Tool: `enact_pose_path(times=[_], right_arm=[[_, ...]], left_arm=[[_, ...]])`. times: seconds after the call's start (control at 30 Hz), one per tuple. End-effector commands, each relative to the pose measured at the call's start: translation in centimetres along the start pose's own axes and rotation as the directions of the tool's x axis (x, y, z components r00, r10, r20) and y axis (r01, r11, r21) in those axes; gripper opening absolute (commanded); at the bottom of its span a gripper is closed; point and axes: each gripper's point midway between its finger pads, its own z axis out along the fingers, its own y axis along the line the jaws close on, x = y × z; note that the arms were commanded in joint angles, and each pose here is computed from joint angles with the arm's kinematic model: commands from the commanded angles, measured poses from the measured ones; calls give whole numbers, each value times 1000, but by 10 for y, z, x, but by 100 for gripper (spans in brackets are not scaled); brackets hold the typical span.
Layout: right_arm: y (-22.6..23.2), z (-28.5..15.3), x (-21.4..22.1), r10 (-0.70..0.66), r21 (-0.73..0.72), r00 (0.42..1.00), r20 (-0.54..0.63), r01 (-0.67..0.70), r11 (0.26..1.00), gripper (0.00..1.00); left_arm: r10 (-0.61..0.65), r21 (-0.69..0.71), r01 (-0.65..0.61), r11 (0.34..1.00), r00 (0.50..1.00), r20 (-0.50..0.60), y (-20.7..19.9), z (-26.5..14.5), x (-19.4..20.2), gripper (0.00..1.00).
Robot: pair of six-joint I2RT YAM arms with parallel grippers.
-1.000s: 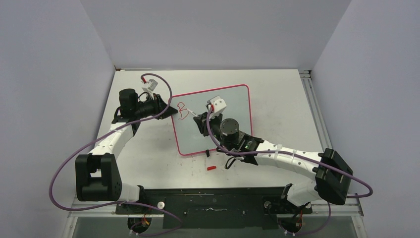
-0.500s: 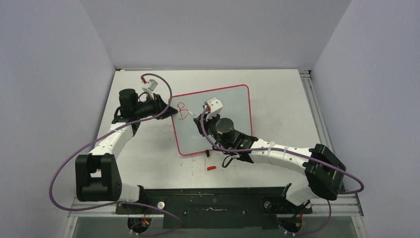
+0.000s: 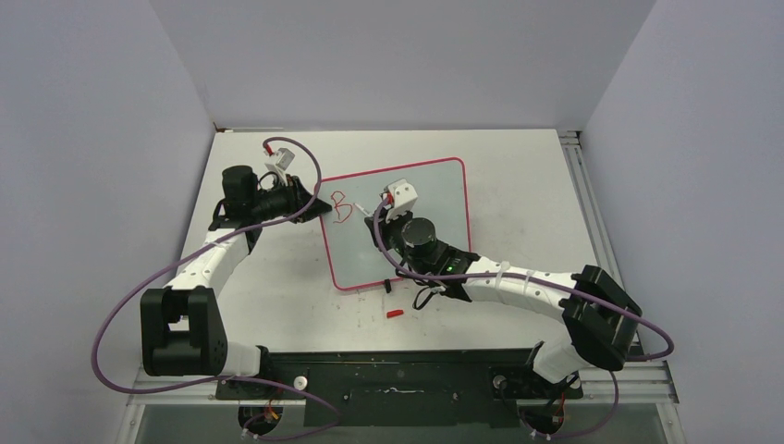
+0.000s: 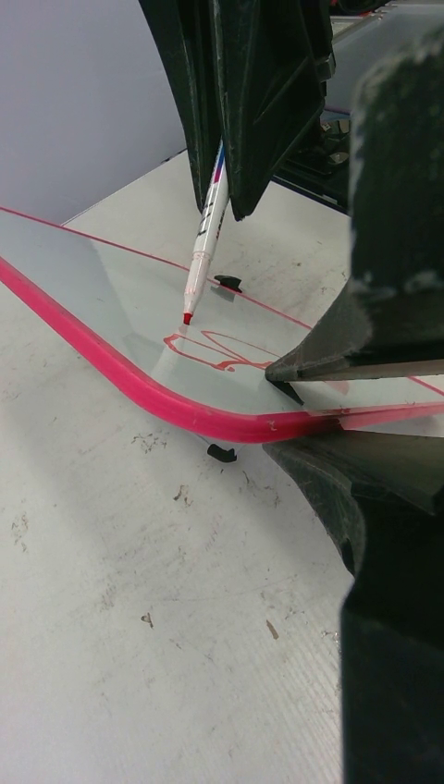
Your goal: Write a sentence on the whiteboard
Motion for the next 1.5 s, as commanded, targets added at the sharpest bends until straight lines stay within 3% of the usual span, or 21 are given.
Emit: enact_pose_path(times=[0.0,0.53,1.17,1.47], right_arm=[[-1,9,-21,22,19,997,72,-24,1000,5],[-17,-4,-13,29,81,998,60,-34,996,5],[-8,-21,24,24,34,1000,-18,-24,999,5],[-7,-19,15,22,39,1000,10,-22,999,5]], left_arm=[[73,21,-73,997,997,26,-13,-1,-15,16],[72,22,-73,997,997,25,-13,-1,-15,16],[72,23,-73,997,997,26,-14,-1,-15,16],[71,23,-71,997,997,25,-13,-1,-15,16]])
